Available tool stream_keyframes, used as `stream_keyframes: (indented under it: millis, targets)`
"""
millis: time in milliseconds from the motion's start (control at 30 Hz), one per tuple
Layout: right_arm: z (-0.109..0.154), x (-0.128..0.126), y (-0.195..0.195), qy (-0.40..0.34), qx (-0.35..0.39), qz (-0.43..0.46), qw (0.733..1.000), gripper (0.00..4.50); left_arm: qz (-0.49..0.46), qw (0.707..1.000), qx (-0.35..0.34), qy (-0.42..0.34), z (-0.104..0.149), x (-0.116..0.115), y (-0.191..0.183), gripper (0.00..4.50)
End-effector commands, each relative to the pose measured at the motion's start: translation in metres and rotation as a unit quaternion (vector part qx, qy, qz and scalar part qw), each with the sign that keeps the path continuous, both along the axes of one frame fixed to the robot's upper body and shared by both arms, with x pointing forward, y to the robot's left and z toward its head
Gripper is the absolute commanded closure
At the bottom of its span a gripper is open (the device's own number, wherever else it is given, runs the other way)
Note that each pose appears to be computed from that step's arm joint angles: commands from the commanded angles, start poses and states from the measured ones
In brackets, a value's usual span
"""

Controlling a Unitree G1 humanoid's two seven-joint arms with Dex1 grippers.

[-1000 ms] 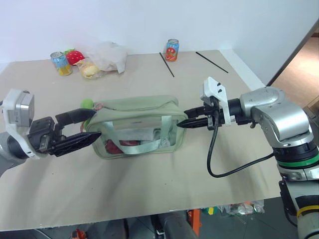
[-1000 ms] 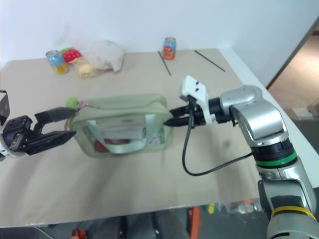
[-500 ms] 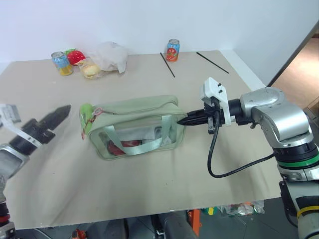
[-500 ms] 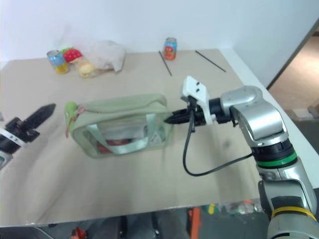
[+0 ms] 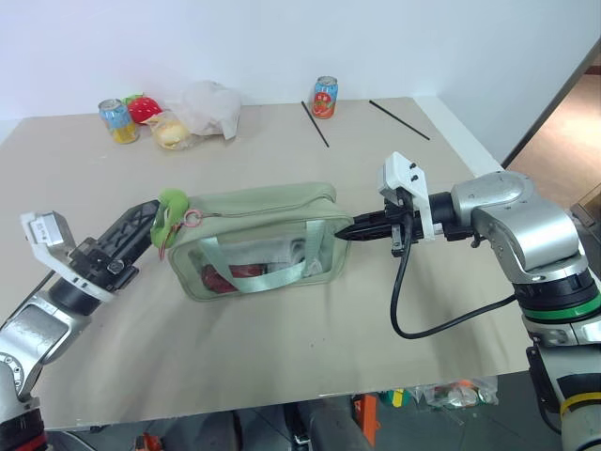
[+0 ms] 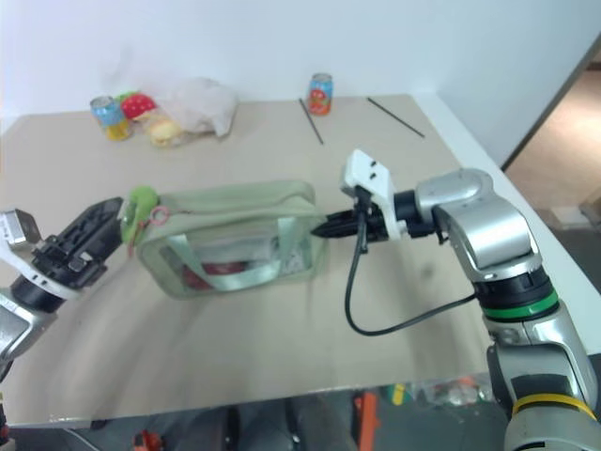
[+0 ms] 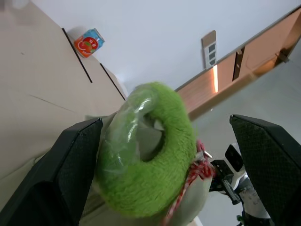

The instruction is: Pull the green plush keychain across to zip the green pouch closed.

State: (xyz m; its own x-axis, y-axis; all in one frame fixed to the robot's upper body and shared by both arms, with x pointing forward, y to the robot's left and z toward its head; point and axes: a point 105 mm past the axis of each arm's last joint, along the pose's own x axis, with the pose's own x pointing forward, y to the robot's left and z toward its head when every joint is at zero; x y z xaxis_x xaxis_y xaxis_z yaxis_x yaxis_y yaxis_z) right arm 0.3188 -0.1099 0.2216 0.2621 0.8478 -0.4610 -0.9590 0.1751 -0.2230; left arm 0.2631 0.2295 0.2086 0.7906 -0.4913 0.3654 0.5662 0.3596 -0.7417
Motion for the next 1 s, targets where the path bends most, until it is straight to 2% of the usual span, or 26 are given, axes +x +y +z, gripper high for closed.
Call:
stream_keyframes:
  millis: [33, 167, 333, 633, 667, 767, 833, 867, 900, 1000]
  targets:
    - [0.008, -0.002, 0.002, -0.019, 0.002, 0.009, 1.0, 4.47, 0.032, 0.999, -0.01, 0.002, 0.0, -0.006, 0.021, 0.0]
    - [0.009, -0.002, 0.001, -0.021, 0.002, 0.009, 1.0, 4.47, 0.019, 1.0, 0.001, 0.024, -0.013, -0.01, 0.018, 0.0]
    - [0.01, -0.001, 0.001, -0.022, 0.002, 0.008, 1.0, 4.47, -0.021, 0.999, 0.005, 0.035, -0.019, -0.009, -0.005, 0.0]
    - [0.01, -0.002, 0.0, -0.023, 0.002, 0.005, 1.0, 4.47, -0.053, 0.998, -0.021, 0.019, -0.013, -0.002, -0.022, 0.0]
    - [0.01, -0.002, 0.0, -0.024, 0.002, 0.004, 1.0, 4.5, -0.047, 0.998, -0.025, 0.017, -0.012, 0.0, -0.021, 0.4]
    - [0.01, -0.002, 0.0, -0.024, 0.002, 0.004, 1.0, 4.5, -0.042, 0.999, -0.018, 0.011, -0.009, 0.002, -0.019, 1.19]
    - [0.01, -0.002, 0.0, -0.024, 0.002, 0.004, 1.0, 4.5, -0.058, 0.998, 0.002, 0.002, -0.007, 0.0, -0.027, 2.0]
    - [0.01, -0.002, 0.0, -0.024, 0.002, 0.004, 1.0, 4.5, -0.065, 0.998, 0.005, -0.003, -0.004, -0.001, -0.031, 2.16]
    - [0.01, -0.002, 0.0, -0.024, 0.002, 0.004, 1.0, 4.5, -0.068, 0.998, 0.006, -0.009, -0.002, -0.002, -0.032, 2.58]
    - [0.01, -0.001, 0.001, -0.025, 0.001, 0.004, 1.0, 4.5, -0.062, 0.997, -0.008, -0.041, 0.017, 0.002, -0.032, 3.64]
